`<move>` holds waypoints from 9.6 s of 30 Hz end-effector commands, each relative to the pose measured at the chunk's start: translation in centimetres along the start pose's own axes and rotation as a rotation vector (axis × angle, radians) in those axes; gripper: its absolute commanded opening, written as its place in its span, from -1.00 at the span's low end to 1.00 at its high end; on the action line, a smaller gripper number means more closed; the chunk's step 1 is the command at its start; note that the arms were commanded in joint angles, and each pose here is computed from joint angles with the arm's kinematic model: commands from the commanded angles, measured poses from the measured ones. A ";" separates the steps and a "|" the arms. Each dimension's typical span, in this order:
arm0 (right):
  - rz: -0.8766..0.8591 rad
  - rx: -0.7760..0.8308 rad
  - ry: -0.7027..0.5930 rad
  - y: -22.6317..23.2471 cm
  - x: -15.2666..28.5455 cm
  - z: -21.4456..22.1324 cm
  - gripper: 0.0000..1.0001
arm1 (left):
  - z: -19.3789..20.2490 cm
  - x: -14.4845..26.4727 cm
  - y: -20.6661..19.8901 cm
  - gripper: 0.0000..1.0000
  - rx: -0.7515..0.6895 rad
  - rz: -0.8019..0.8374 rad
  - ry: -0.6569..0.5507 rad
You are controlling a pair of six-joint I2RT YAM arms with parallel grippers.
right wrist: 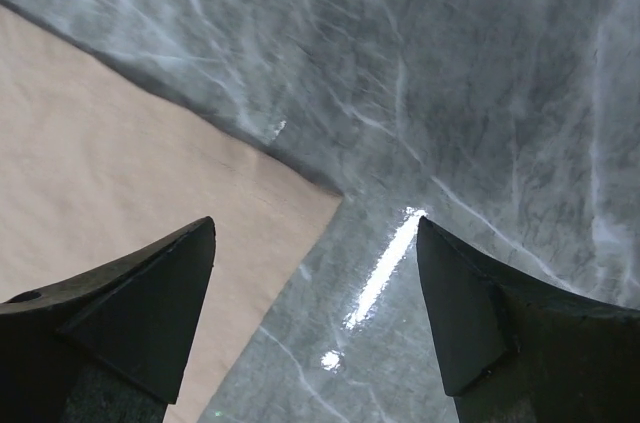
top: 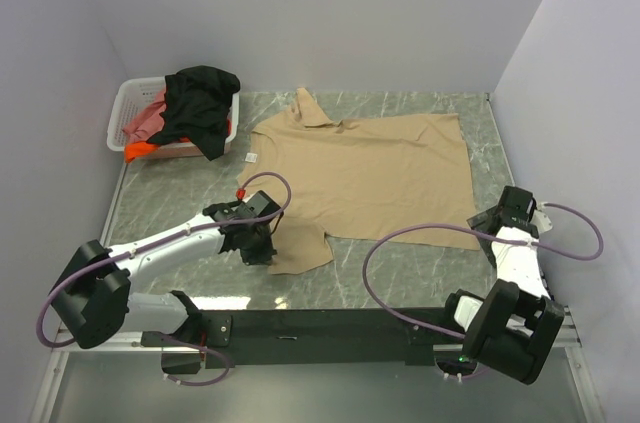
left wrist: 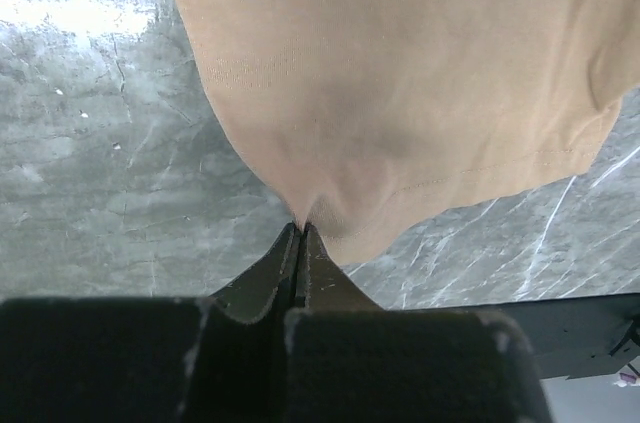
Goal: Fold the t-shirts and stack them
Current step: Fold the tshirt
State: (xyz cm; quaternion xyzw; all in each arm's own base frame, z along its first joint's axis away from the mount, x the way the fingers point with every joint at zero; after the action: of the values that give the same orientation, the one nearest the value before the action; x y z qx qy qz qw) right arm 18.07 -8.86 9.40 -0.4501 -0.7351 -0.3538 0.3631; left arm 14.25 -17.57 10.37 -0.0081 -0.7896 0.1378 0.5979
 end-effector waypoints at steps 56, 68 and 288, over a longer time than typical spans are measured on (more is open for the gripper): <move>0.047 0.046 0.041 0.9 -2.0 1.0 -0.07 | -1.3 0.3 -0.1 -0.99 -0.037 0.035 0.008; 0.095 0.059 0.119 0.9 -3.1 1.9 -0.11 | -1.7 0.6 -0.3 -0.99 -0.036 0.032 0.002; 0.246 0.540 0.450 4.6 -2.9 0.4 -1.00 | -18.9 -7.4 6.8 0.99 0.178 0.185 -0.043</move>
State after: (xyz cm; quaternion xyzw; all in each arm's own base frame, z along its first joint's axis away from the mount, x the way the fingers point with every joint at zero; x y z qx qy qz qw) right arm 23.53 -6.67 7.31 -0.2988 -0.6454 -0.2341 0.6629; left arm 33.29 -9.89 8.85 -0.0663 -0.7875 0.2809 0.5445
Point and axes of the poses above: each gripper's point midway between its finger pads, its own x axis back along the fingers, its own y axis along the line the jaws close on, z = x × y, the point moved 6 cm from there along x, back along the fingers, and after that the axes turned 2 degrees about -x, right-handed, at the moved point
